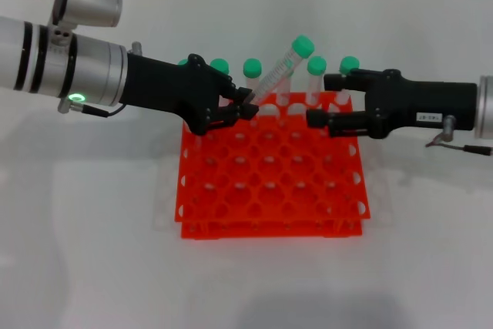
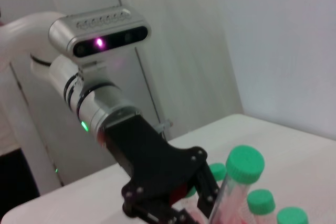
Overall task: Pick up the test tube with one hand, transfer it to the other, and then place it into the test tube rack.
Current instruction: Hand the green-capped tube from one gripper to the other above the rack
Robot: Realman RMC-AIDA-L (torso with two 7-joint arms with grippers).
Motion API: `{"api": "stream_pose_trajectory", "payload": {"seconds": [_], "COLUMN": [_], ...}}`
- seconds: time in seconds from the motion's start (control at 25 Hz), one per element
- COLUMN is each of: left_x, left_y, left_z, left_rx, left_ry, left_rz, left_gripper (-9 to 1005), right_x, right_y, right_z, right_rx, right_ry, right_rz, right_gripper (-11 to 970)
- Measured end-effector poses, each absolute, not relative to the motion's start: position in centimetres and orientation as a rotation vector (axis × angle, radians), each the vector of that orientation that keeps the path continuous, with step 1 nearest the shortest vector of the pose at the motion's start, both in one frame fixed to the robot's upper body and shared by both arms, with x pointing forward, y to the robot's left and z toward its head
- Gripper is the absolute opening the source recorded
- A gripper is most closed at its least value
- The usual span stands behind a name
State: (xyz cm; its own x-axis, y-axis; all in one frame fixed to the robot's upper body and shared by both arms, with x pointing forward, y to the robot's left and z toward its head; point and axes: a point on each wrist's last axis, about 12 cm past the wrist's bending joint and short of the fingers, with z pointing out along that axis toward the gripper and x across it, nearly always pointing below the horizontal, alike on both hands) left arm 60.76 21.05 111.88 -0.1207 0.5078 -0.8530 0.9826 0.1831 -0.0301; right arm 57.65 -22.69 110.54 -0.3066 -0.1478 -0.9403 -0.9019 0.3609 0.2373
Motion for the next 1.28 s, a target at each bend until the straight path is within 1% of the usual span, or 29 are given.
{"api": "stream_pose_trajectory", "payload": {"seconds": [0.24,0.48,0.84,1.28], "left_x": [60.64,60.58,60.64,60.72], "left_y": [20.78,20.81,20.8,20.65], "left_z": [111.76,111.68,111.78,111.9], "left_rx": [1.426,1.427,1.431,1.434], "left_ry": [1.722,1.72,1.714,1.708], "left_rz": [-0.83,-0.829,-0.824,-0.82], "left_gripper": [188,188,187,186], "right_x": [57.49,57.38,57.13,56.74], "right_y": [-22.29,-22.64,-22.78,-22.07], "right_z": [109.8,109.89,109.99,110.25], "right_rx": [-0.8,-0.728,-0.678,-0.654], "right_ry": [1.685,1.651,1.612,1.529], "right_rz": [1.053,1.084,1.097,1.151], "right_gripper": [854,854,855,854]}}
